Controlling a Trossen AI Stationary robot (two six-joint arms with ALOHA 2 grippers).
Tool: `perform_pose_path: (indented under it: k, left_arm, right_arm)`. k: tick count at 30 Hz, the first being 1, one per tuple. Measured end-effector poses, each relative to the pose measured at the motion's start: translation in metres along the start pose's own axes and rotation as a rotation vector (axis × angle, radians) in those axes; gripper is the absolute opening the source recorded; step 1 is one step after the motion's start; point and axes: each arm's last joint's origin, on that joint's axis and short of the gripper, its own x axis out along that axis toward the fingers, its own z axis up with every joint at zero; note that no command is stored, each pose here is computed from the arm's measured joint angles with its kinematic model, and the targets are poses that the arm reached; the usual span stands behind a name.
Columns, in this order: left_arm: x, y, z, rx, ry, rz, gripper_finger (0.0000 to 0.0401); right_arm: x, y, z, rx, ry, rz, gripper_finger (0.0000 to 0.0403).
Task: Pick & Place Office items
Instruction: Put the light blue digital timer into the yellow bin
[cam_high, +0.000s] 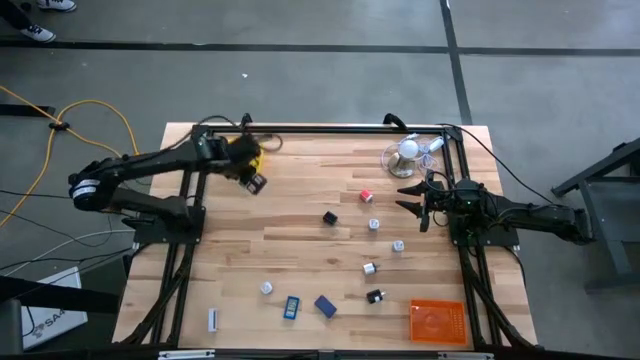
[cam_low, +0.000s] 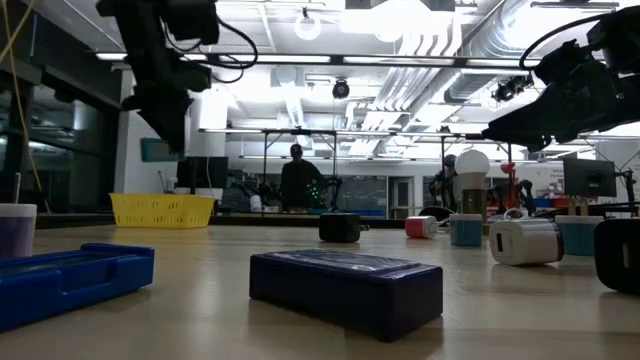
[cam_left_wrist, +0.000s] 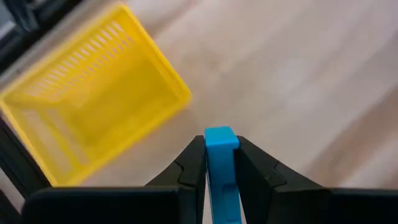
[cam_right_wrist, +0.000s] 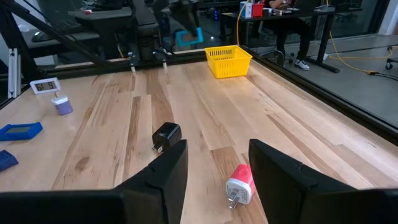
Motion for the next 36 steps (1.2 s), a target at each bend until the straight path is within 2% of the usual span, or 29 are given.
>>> perform_pose_path:
  k: [8, 17, 23, 30, 36]
  left_arm:
    - [0.007, 0.043, 0.018, -0.190, -0.055, 0.080, 0.0056]
    - [0.013, 0.082, 0.035, -0.270, -0.058, 0.177, 0.0056]
    - [0.037, 0.096, 0.046, -0.324, 0.082, 0.228, 0.0056]
    - [0.061, 0.101, 0.044, -0.431, 0.188, 0.250, 0.0056]
    - [0.072, 0.105, 0.044, -0.431, 0.224, 0.296, 0.0056]
  right_arm:
    - [0.000, 0.000, 0.000, 0.000, 0.000, 0.000, 0.0158]
    - [0.000, 0.000, 0.000, 0.000, 0.000, 0.000, 0.0158]
    - [0.000, 0.000, 0.000, 0.000, 0.000, 0.000, 0.0158]
    - [0.000, 0.000, 0.000, 0.000, 0.000, 0.000, 0.0158]
    - [0.000, 0.000, 0.000, 0.000, 0.000, 0.000, 0.0158]
